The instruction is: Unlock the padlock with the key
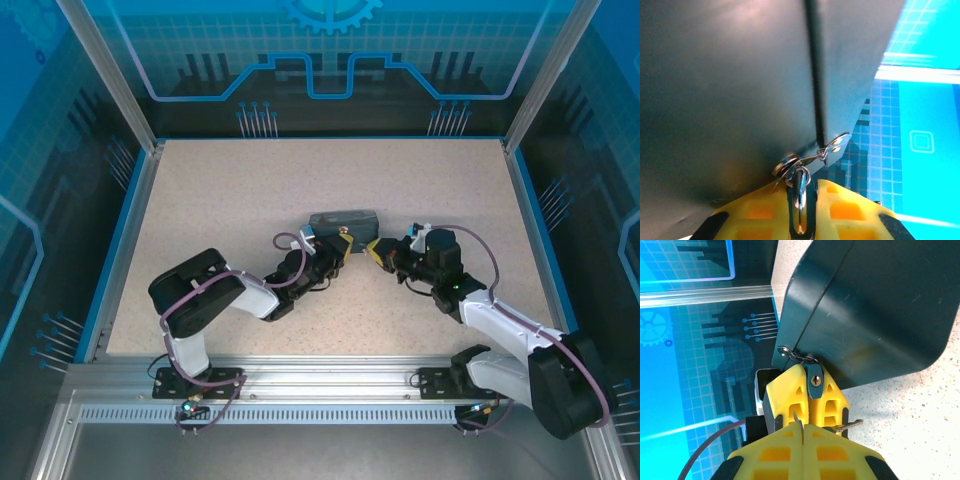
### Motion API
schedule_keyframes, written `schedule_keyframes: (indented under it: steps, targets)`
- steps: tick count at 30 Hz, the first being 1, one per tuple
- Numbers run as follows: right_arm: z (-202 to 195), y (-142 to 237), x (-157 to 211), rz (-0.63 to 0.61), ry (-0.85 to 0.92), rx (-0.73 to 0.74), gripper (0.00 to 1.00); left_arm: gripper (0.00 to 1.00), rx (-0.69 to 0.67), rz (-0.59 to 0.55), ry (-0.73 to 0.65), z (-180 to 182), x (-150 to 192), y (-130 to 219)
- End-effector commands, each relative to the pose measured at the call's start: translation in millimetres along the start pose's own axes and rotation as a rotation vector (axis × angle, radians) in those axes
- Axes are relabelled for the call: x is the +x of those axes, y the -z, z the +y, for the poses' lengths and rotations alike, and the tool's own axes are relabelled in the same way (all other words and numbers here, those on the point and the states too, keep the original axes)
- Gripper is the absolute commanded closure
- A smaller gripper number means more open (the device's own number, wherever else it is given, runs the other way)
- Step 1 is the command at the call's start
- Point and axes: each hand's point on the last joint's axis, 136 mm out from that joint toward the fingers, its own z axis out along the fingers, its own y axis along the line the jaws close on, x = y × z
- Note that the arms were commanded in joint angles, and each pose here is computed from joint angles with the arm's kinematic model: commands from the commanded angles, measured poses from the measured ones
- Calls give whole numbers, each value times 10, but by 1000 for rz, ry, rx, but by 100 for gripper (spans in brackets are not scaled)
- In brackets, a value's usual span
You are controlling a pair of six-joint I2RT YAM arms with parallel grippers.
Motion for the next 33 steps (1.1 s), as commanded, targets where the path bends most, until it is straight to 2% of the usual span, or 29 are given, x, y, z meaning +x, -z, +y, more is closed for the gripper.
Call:
schedule_keyframes:
  steps: [1, 14, 33]
  targets:
    - [78, -9, -5, -15, 20, -29, 100, 100, 168, 1, 102, -406, 22, -23]
    - [58, -50, -29, -19, 47, -26, 100, 100, 173, 16, 163, -399, 32, -17]
    - [17, -138, -77, -22, 63, -8, 100, 100, 175, 34, 180, -412, 67, -28]
